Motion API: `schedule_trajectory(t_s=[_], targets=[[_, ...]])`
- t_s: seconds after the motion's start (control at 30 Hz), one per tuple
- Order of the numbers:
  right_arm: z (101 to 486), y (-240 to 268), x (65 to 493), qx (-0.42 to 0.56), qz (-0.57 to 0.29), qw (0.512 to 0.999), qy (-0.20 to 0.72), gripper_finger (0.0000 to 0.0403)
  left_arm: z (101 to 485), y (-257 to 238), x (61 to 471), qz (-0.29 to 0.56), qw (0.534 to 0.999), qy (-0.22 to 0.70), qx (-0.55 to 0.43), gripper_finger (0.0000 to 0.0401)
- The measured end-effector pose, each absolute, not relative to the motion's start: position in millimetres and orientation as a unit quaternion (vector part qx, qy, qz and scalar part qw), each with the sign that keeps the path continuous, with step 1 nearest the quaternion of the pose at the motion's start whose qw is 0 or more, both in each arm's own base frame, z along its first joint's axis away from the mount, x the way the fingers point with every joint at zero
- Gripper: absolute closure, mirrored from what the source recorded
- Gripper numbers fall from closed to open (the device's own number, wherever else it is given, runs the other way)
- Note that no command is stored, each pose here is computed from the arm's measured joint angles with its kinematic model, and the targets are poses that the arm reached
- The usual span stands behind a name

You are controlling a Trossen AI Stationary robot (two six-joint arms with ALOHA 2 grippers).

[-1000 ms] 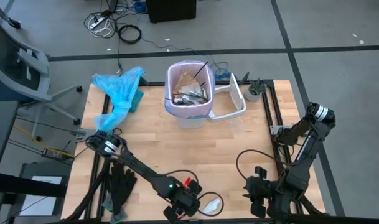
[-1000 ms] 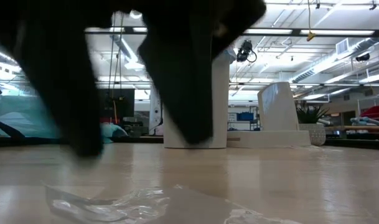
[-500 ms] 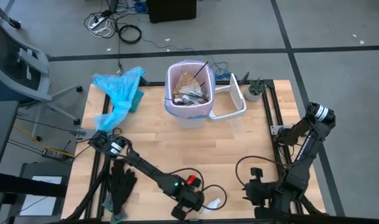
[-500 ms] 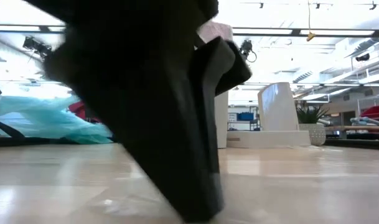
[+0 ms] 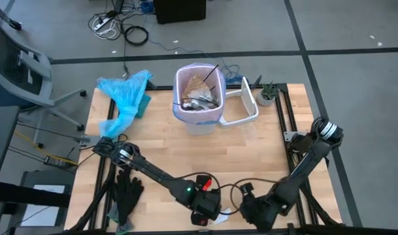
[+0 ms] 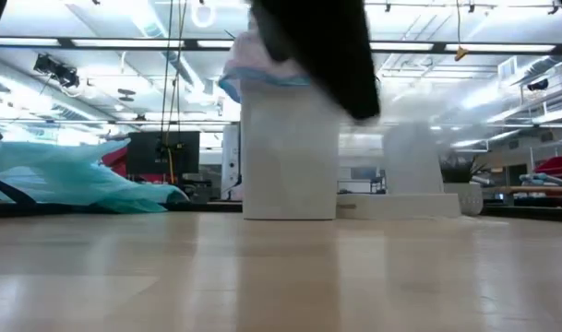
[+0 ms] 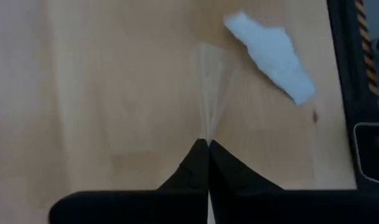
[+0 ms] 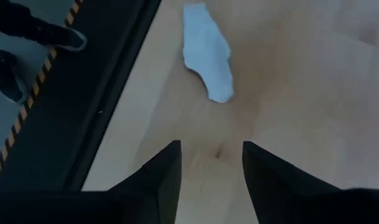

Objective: Place trash/remove bag and relplace
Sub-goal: Put the clear cellophane into the trash bin

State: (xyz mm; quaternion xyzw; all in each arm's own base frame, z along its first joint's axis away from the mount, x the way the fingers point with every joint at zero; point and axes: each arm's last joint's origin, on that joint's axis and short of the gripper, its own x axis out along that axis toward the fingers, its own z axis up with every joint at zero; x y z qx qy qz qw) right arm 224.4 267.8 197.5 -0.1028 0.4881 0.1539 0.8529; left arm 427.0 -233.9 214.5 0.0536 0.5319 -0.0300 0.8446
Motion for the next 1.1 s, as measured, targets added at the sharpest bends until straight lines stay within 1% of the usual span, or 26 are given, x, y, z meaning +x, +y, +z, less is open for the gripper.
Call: schedule_trajectory(t_s=[0.1, 0.23, 0.47, 0.6, 0.7, 0.93, 1.0, 1.1], targets=[[180.1, 273.2, 234.9, -0.109, 0.159, 0.852, 0.486, 0.023, 238.5, -233.5, 427.3, -0.019, 0.852, 0.519, 0.058, 0.0399], [167.4, 276.1, 242.8, -0.106, 0.16, 0.853, 0.486, 0.0206, 261.1, -236.4, 423.9, -0.01, 0.862, 0.503, 0.066, 0.04], [166.5, 275.6, 243.0, -0.104, 0.157, 0.852, 0.489, 0.0177, 265.4, -241.1, 420.1, -0.012, 0.863, 0.5, 0.069, 0.04], [167.0, 276.0, 242.3, -0.084, 0.146, 0.854, 0.492, 0.0174, 269.8, -237.2, 414.4, 0.005, 0.857, 0.508, 0.086, 0.0401], [167.1, 276.1, 242.0, -0.066, 0.136, 0.856, 0.495, 0.0174, 283.4, -227.9, 407.4, 0.029, 0.856, 0.506, 0.104, 0.0401], [167.0, 276.8, 240.7, -0.055, 0.129, 0.856, 0.497, 0.0174, 336.6, -185.1, 381.0, 0.099, 0.851, 0.495, 0.144, 0.0401], [167.0, 276.8, 240.8, -0.043, 0.12, 0.857, 0.498, 0.0174, 356.5, -172.3, 369.4, 0.122, 0.856, 0.481, 0.143, 0.0401], [167.0, 276.6, 240.8, -0.033, 0.112, 0.859, 0.499, 0.0174, 387.7, -152.7, 356.2, 0.145, 0.876, 0.439, 0.134, 0.0401]])
